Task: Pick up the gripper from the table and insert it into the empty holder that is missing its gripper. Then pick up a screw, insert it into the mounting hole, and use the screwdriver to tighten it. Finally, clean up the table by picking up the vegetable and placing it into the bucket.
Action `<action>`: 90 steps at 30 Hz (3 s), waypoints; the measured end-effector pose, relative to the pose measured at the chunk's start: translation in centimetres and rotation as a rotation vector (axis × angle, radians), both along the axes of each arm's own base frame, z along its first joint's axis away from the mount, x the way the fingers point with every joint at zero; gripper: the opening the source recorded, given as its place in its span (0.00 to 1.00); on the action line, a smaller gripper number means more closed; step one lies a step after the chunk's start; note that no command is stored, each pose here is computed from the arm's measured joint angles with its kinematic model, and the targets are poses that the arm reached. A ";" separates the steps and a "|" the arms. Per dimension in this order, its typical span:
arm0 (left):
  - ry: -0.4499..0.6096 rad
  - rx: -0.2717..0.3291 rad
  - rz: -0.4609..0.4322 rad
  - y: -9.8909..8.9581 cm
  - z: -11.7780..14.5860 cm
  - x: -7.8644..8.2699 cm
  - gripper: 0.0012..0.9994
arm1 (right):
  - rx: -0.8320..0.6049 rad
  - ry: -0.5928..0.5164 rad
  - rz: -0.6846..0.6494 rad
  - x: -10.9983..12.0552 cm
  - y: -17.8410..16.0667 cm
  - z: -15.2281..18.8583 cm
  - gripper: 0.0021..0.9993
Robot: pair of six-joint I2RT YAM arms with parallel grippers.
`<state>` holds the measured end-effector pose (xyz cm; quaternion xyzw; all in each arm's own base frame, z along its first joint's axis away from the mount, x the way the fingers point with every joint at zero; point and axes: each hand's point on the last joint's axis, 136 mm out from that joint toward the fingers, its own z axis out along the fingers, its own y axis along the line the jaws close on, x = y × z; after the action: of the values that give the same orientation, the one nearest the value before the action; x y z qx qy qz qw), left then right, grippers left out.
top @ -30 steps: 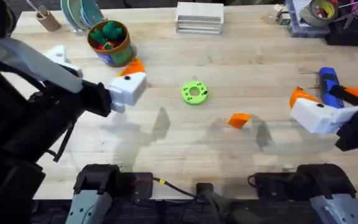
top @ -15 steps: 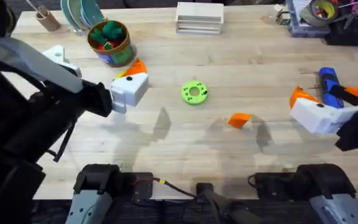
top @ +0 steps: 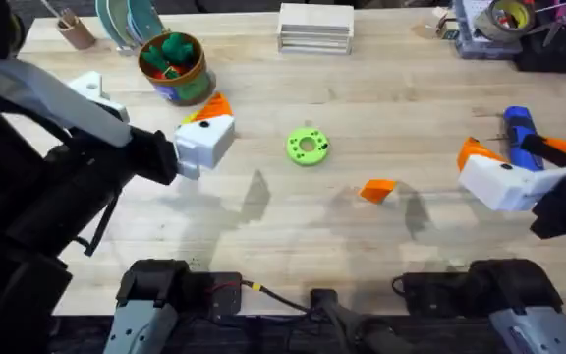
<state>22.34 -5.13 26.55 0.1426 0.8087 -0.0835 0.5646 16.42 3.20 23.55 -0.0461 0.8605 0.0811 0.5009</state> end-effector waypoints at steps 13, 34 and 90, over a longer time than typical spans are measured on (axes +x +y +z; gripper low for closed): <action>0.000 0.000 0.000 0.0 0.0 0.0 0.99 | 0.000 0.000 0.000 0.0 0.0 0.0 0.99; -0.363 -0.068 -0.085 -2.2 -0.5 0.6 0.99 | 0.000 0.000 0.000 0.0 0.0 0.0 0.99; -0.247 -0.200 -0.143 -3.8 -10.3 0.3 0.99 | 0.000 0.000 0.000 0.0 0.0 0.0 0.99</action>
<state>22.62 -8.93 16.25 0.1520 0.7085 -0.1852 0.6638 16.43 3.20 23.55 -0.0460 0.8604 0.0810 0.5009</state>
